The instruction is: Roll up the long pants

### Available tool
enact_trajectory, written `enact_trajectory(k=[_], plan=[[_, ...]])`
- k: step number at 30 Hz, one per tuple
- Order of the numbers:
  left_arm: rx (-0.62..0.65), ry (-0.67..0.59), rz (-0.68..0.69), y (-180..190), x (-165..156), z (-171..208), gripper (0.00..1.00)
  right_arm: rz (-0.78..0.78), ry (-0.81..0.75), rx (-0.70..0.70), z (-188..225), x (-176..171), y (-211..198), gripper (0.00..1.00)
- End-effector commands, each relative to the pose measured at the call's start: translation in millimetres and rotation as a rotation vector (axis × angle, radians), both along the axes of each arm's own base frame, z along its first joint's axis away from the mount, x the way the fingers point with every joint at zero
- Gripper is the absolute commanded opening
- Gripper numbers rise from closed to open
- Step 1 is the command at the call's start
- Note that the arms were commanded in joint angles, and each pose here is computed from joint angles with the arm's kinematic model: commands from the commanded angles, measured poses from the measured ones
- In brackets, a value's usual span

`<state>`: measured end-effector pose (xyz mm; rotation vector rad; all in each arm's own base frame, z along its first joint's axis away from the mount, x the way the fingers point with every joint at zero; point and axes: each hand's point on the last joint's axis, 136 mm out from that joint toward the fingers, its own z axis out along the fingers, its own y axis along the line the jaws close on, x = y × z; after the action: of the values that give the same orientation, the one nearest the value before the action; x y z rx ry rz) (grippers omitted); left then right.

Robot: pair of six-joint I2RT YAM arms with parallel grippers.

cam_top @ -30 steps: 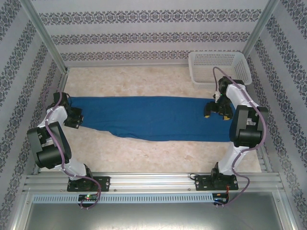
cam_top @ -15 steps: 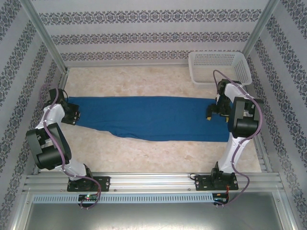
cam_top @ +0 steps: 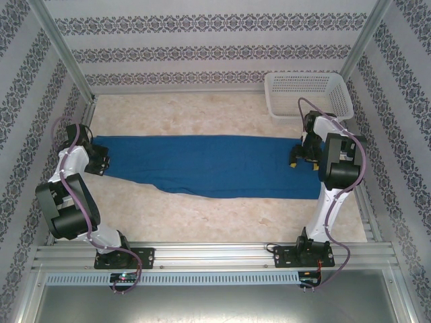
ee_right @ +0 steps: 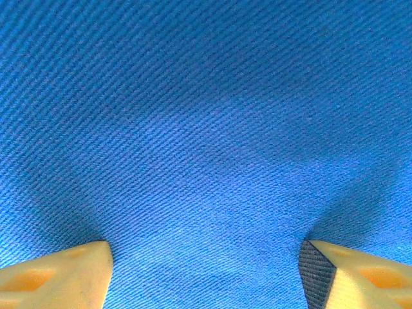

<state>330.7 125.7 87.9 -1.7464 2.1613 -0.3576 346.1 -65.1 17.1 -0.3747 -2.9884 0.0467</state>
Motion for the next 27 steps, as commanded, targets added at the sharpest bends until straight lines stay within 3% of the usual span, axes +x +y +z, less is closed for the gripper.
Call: enact_trajectory(k=[1,4,8,9,11,12,14,16,27], plan=[[0.010,0.006,0.006,6,-3,5,0.00,-0.025,0.035,-0.017,-11,-10,-2,0.75],[0.004,0.003,0.006,5,-4,3,0.00,-0.018,0.046,-0.050,-14,-13,-2,0.70],[0.000,0.006,0.008,5,-5,2,0.00,-0.007,0.060,-0.078,-15,-18,1,0.53],[-0.001,0.007,0.009,4,-6,2,0.00,-0.009,0.062,-0.078,-15,-19,1,0.47],[-0.002,0.001,0.011,4,-5,2,0.00,-0.005,0.069,-0.082,-16,-22,3,0.22],[-0.004,0.000,0.010,4,-5,3,0.00,-0.005,0.070,-0.088,-16,-24,3,0.20],[-0.006,-0.004,0.009,4,-5,3,0.00,-0.006,0.068,-0.093,-16,-26,3,0.05],[-0.008,-0.003,0.010,4,-5,3,0.00,-0.007,0.068,-0.094,-16,-28,3,0.00],[-0.010,-0.016,0.012,4,-5,7,0.00,-0.045,-0.018,-0.058,10,-13,7,0.00]])
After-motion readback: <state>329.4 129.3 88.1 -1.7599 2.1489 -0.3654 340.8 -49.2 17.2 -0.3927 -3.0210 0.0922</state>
